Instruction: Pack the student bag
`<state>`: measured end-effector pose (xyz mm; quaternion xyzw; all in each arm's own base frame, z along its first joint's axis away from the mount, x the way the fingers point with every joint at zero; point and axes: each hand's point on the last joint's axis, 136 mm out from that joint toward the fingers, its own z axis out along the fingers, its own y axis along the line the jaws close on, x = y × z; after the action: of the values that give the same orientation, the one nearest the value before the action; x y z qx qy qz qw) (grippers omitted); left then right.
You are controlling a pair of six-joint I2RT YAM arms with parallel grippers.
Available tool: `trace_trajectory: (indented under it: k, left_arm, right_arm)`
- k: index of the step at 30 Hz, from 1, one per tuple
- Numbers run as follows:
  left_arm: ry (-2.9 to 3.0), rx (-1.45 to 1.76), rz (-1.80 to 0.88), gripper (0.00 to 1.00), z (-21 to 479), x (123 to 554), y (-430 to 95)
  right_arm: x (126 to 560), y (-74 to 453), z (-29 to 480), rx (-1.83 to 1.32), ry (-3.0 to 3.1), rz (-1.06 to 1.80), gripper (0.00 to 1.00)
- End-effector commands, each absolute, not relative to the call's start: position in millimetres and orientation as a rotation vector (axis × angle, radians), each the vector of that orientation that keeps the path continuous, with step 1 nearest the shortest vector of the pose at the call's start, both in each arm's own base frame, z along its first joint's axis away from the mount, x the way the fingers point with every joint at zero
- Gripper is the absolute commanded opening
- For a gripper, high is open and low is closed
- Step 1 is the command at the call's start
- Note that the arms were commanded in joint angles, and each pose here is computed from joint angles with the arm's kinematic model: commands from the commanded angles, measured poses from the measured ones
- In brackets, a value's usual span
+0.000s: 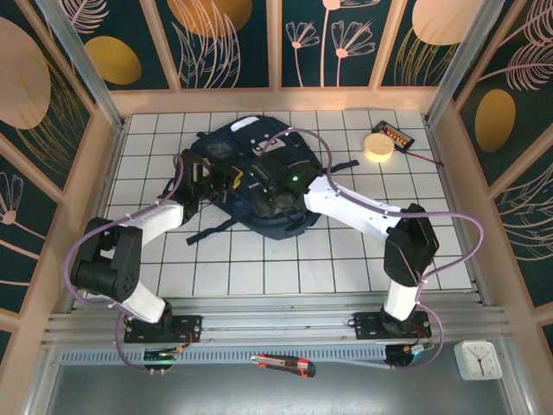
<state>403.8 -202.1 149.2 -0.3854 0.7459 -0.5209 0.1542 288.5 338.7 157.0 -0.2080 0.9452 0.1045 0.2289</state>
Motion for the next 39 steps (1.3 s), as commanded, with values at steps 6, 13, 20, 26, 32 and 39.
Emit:
trace_trajectory:
  k: [6,13,20,26,32,39]
  left_arm:
    - [2.010,-0.972,-1.654,0.00,204,413,-211]
    - [2.012,-0.966,-1.657,0.00,206,411,-212]
    - [2.013,-0.963,-1.655,0.00,206,414,-212]
    - [2.016,-0.966,-1.651,0.00,204,414,-212]
    - [2.014,-0.970,-1.647,0.00,203,415,-212]
    - [2.010,-0.971,-1.644,0.00,205,415,-211]
  right_arm:
    - [304,336,162,-0.494,2.581,0.346,0.44]
    - [310,333,157,-0.467,2.595,0.402,0.39]
    - [304,335,146,-0.496,2.623,0.416,0.37]
    - [295,347,144,-0.561,2.621,0.489,0.36]
    - [291,348,135,-0.578,2.640,0.488,0.36]
    - [300,335,132,-0.536,2.643,0.422,0.29]
